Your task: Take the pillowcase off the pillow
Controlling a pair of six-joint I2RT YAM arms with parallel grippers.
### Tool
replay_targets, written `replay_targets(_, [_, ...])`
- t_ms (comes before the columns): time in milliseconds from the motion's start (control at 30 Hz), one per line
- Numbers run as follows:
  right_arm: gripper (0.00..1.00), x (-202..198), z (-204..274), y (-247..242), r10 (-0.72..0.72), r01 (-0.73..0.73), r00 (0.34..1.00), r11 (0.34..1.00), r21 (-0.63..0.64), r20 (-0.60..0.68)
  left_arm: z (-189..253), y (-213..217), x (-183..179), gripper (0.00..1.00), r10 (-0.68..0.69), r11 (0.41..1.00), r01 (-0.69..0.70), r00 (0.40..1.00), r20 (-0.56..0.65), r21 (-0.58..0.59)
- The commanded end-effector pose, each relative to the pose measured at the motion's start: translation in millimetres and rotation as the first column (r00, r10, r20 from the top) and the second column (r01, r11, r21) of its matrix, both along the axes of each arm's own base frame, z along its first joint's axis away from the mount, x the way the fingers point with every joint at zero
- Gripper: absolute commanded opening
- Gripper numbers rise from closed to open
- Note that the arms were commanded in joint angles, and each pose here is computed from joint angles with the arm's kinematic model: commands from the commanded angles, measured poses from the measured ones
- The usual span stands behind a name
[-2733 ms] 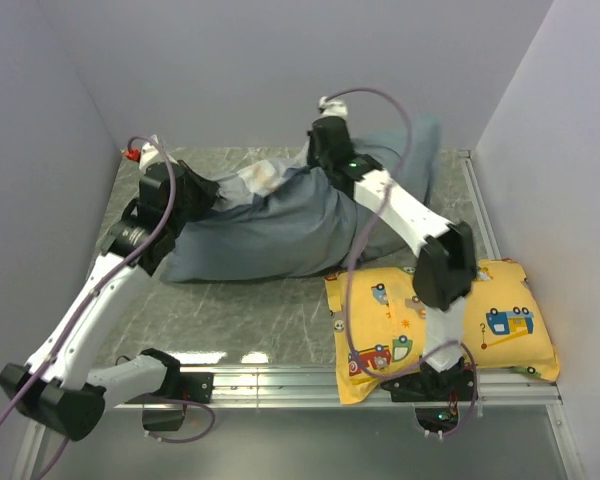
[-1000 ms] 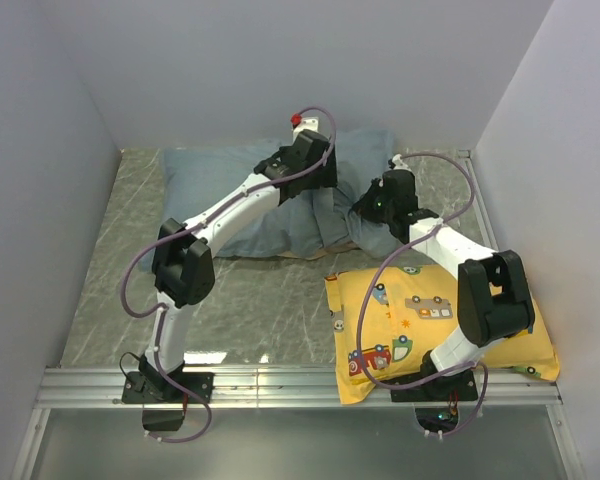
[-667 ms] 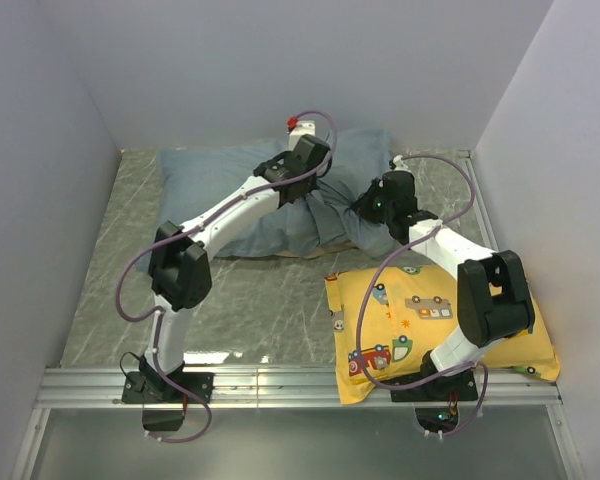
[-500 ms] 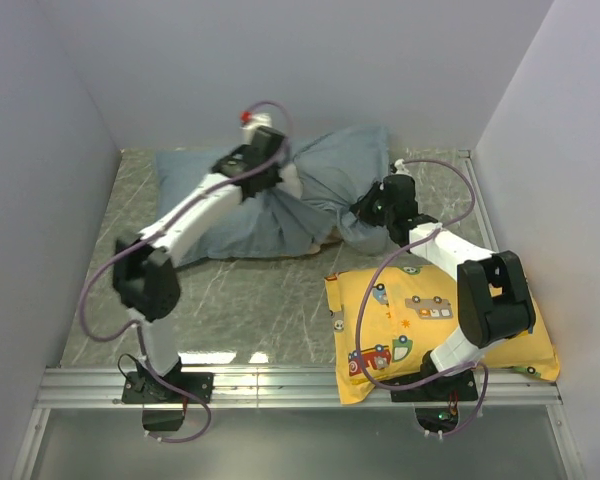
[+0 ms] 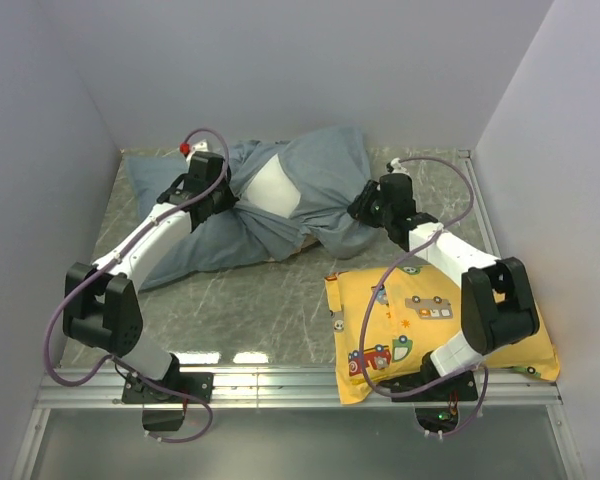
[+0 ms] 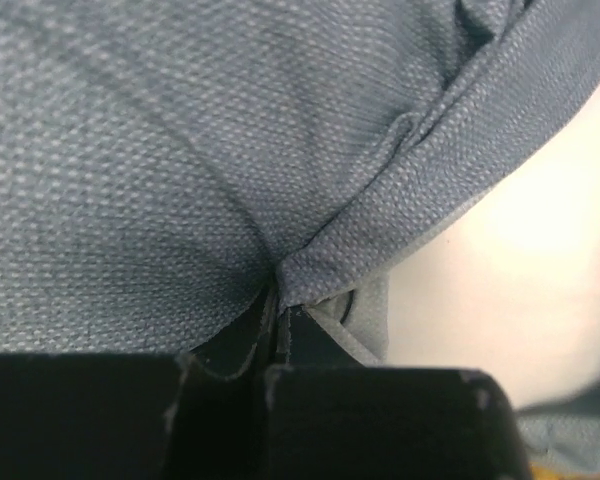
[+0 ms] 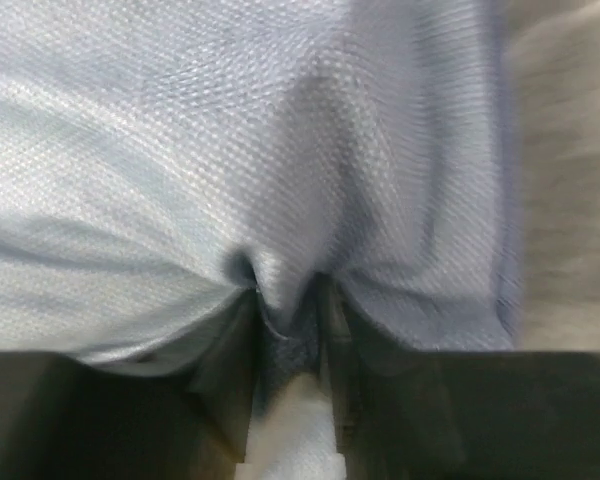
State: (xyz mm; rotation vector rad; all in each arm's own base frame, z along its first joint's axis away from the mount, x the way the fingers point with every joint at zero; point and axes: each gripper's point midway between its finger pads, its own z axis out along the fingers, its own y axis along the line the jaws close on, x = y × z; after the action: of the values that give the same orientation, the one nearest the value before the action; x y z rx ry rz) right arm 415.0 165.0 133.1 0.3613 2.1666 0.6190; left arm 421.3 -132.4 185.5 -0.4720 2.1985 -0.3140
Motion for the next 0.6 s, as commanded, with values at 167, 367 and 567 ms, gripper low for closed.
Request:
replay_targets(167, [0.78, -18, 108, 6, -0.055, 0.144, 0.972, 0.907, -0.395, 0.228, -45, -6, -8, 0.00, 0.045, 0.994, -0.048, 0.998, -0.039, -0.102])
replay_targets(367, [0.82, -15, 121, 100, 0.159, -0.032, 0.964, 0.866, -0.499, 0.213, -56, -8, -8, 0.01, 0.066, 0.988, -0.071, 0.997, -0.042, -0.138])
replay_targets(567, [0.79, 10, 84, 120, 0.155, -0.041, 0.980, 0.768, -0.639, 0.123, -70, -2, -9, 0.00, 0.101, 0.987, -0.110, 0.992, -0.074, -0.119])
